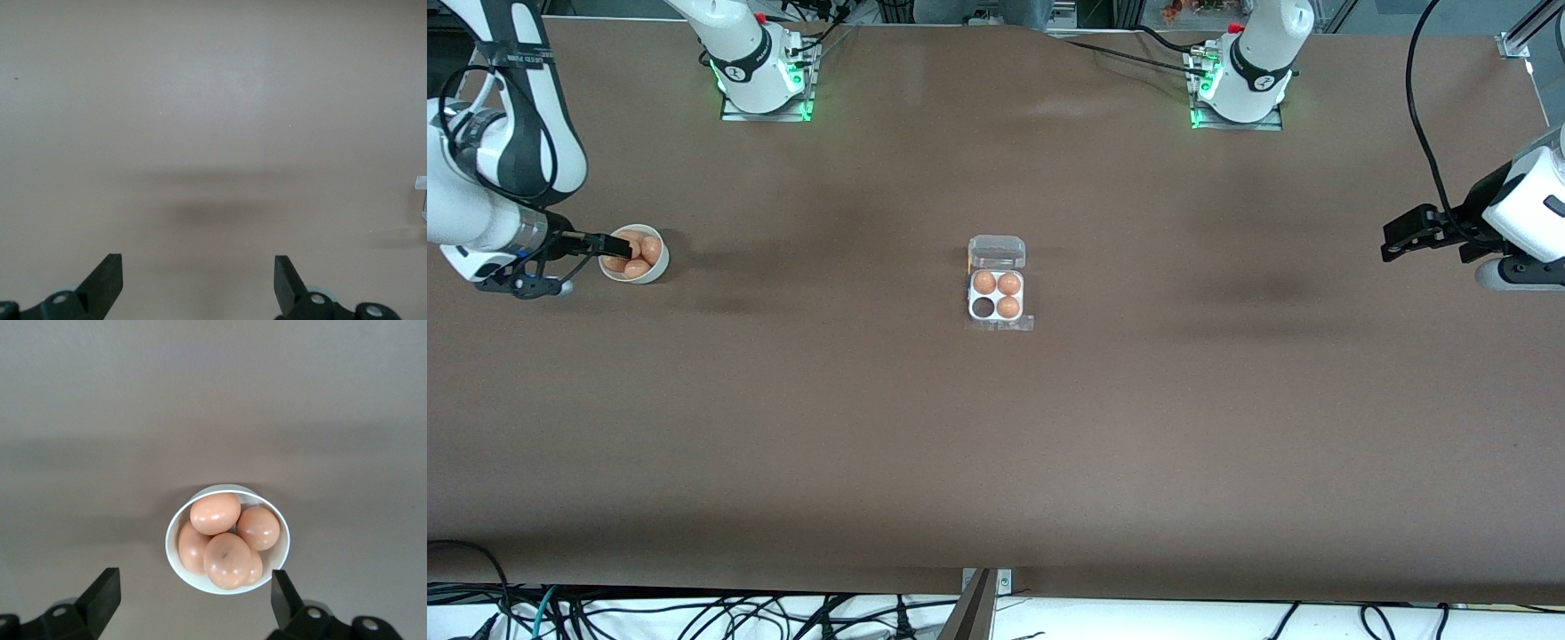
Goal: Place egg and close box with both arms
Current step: 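Move the right gripper over the white egg bowl and lower it, then close the right gripper on one brown egg in the bowl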
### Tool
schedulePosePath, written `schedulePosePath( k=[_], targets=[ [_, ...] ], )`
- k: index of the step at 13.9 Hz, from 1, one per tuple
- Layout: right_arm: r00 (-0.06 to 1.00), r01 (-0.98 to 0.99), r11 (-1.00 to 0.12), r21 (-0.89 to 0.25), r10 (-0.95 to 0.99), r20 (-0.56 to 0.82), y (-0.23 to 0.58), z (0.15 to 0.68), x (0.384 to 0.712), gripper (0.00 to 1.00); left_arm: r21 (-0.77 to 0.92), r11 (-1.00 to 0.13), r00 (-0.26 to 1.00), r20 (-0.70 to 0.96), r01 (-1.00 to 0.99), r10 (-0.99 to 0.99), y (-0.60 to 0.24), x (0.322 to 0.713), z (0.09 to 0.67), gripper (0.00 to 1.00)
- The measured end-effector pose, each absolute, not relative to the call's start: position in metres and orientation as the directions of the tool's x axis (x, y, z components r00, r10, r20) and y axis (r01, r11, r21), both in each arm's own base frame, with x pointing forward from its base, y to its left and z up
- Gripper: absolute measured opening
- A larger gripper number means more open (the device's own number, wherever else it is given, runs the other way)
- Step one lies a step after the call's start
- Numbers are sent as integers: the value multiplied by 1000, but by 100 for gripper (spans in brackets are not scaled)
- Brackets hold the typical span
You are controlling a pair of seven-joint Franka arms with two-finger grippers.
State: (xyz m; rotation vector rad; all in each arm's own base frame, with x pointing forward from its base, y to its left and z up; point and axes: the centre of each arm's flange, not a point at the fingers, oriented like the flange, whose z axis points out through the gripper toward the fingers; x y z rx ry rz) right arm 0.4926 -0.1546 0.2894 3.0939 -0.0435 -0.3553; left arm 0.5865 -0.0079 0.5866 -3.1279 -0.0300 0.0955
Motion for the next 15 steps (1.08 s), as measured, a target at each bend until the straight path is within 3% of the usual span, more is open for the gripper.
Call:
schedulePosePath(
  k=[5,15],
  targets=[
    [973,-8,-1000,27,-14,-230,-169,256,469,100,-13,-1000,998,-62,19,19,-8,587,586,100],
    [969,-2,-999,40,-12,-247,-170,232,468,99,-13,-1000,998,-65,18,19,-8,587,584,100]
  ],
)
